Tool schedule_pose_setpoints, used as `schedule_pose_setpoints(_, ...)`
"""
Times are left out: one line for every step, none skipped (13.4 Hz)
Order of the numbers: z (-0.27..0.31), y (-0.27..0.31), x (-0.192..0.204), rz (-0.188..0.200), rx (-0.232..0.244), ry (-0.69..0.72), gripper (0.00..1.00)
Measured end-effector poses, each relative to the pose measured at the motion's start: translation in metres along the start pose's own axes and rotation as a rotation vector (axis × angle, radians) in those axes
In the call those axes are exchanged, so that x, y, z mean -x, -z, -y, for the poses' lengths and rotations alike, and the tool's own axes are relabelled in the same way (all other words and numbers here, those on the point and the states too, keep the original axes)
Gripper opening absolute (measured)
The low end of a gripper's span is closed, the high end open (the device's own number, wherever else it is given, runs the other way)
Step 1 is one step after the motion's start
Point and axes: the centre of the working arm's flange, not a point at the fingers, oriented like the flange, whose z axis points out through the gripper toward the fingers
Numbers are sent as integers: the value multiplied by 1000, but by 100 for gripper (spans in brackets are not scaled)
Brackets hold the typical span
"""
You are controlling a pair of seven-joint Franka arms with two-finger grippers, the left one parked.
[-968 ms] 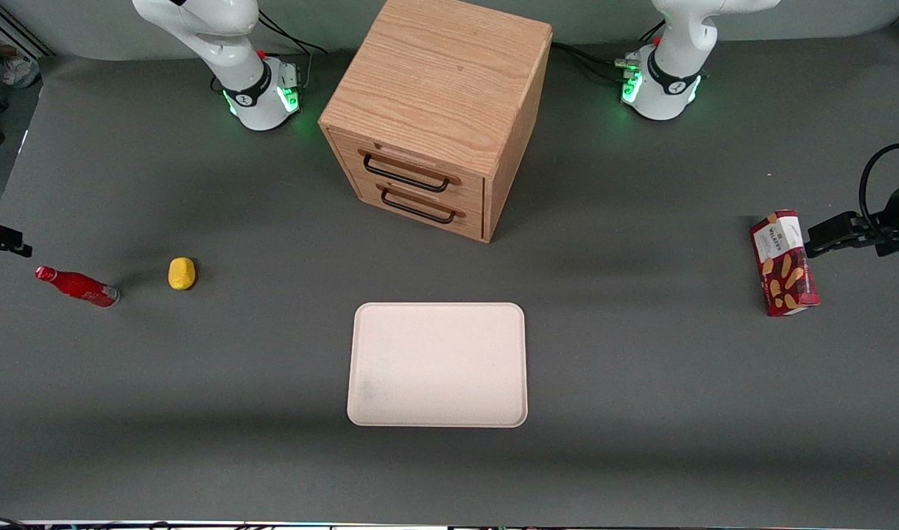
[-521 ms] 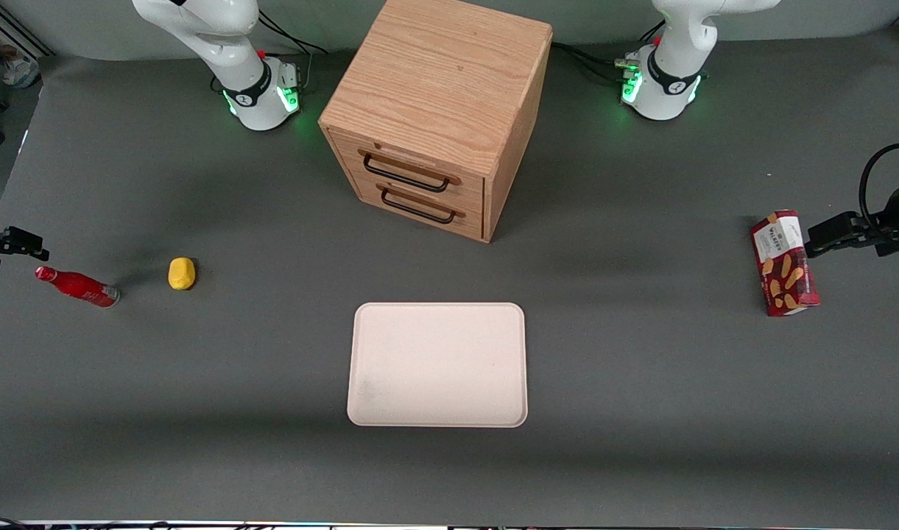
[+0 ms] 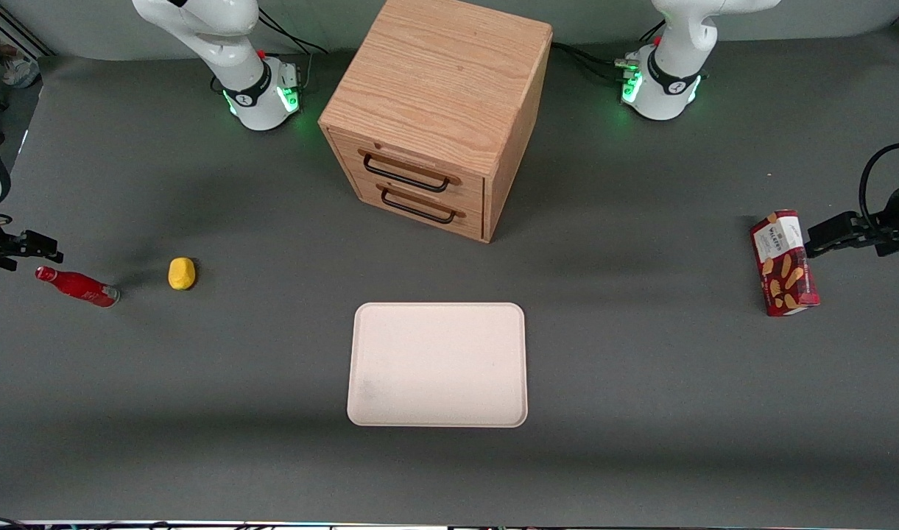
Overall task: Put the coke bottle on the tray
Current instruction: 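Lower the open right gripper around the bottle's cap end, then close the right gripper on the red bottle's neck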
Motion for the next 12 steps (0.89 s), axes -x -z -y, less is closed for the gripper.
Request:
schedule_pose_setpoints(0,-4,-1,1,-1,2,100)
schedule_pose_setpoints(0,-7,-2,-6,-7,2,100)
schedule_pose_setpoints(0,-11,-2,-15,-20,7,100)
schedule_pose_setpoints(0,-16,-3,-23,-32,12,100)
schedule_pose_setpoints(0,-20,-4,-27,-38,18,100)
schedule_pose_setpoints(0,-23,-5,-28,-36,20,100)
schedule_pose_setpoints(-1,-26,-5,-25,-36,20,100)
schedule_pose_setpoints(-1,-26,-5,-25,-35,21,100)
schedule_pose_setpoints(-1,-26,-6,-26,-34,22,100)
schedule_pose_setpoints(-1,-25,-7,-28,-33,23,100)
schedule_pose_setpoints(0,-25,-8,-29,-32,24,100)
schedule_pose_setpoints(0,-24,-8,-30,-31,26,100)
